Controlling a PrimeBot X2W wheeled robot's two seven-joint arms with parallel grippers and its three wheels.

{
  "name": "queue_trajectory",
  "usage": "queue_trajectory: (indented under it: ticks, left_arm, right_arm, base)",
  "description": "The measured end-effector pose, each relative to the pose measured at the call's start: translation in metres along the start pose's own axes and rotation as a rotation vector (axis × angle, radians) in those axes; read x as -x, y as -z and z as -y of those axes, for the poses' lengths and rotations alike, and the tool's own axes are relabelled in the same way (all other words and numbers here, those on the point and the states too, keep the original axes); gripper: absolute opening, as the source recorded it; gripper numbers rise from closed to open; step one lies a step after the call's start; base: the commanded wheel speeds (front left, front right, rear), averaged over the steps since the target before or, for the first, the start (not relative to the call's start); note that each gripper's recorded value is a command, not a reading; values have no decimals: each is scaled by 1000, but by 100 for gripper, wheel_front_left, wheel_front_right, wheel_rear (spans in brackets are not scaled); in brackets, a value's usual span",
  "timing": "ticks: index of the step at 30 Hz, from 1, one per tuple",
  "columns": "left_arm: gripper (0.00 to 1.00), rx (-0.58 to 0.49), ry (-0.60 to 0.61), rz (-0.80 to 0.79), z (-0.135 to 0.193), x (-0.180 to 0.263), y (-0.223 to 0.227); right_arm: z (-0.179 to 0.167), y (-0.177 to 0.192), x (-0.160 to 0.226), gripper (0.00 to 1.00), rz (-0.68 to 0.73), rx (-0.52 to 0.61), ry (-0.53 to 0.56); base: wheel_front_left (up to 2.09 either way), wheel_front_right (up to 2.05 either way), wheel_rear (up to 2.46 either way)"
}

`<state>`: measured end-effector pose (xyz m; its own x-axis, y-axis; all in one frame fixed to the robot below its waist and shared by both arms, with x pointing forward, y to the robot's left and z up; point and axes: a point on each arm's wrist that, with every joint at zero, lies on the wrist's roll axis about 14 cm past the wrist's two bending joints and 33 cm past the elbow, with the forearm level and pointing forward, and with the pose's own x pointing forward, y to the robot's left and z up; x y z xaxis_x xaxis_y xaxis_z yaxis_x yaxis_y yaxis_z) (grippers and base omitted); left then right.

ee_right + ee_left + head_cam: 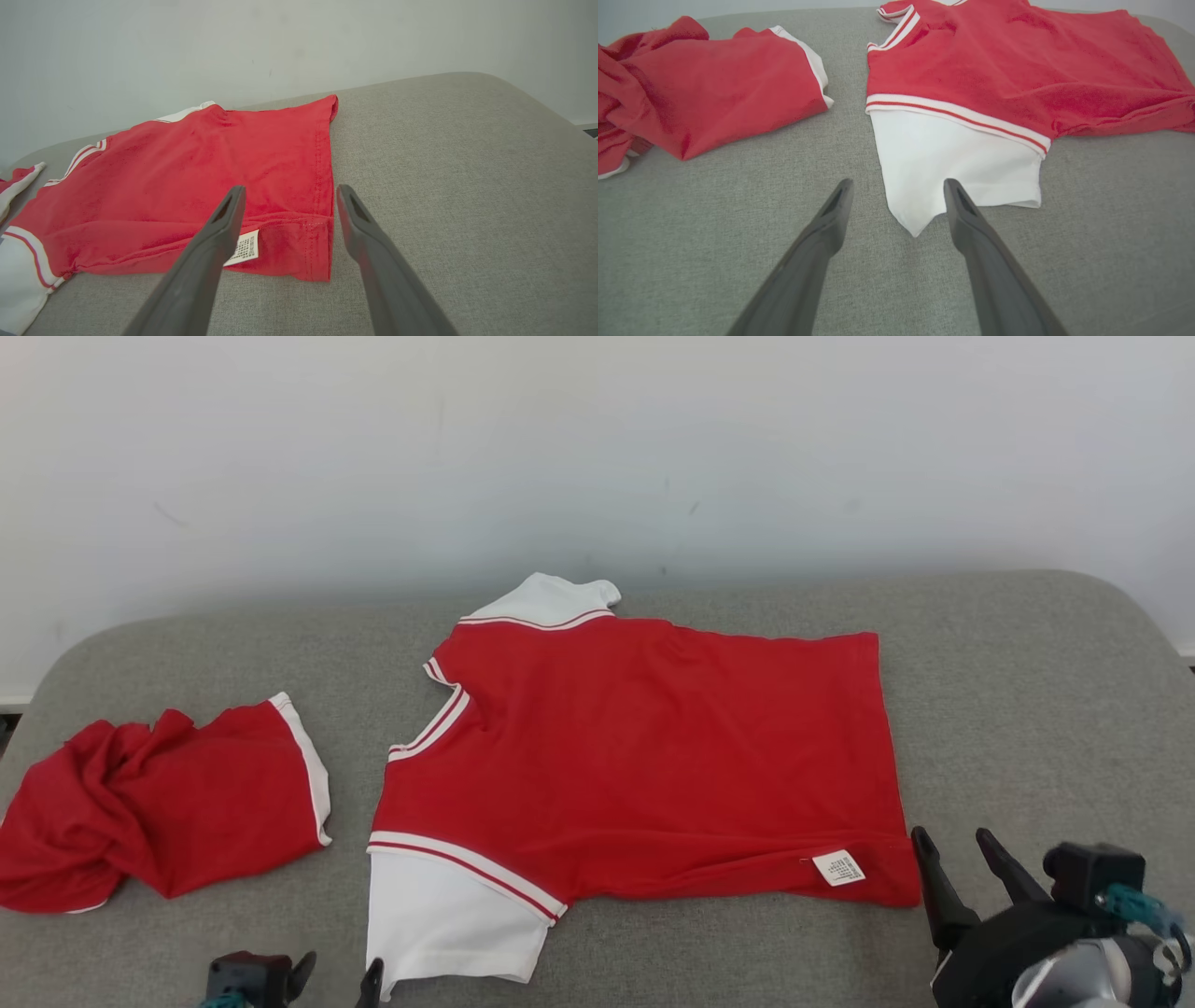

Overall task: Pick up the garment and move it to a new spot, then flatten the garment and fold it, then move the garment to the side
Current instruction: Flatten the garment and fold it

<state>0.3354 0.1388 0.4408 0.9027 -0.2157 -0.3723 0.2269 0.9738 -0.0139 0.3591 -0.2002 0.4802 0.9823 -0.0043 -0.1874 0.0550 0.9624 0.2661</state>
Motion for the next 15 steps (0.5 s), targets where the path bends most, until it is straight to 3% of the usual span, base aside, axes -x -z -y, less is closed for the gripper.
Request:
queue_trajectory:
  ticks: [8, 15]
  left_arm:
    - [100, -94, 101, -140, 9, -13, 22]
    - [100, -116, 130, -244, 8, -22, 42]
  right_arm:
    - [-4, 11, -21, 100, -113, 70, -20]
    - [-10, 25, -38, 100, -194, 100, -35]
  base:
    - [0, 0, 0]
    - [0, 0, 0]
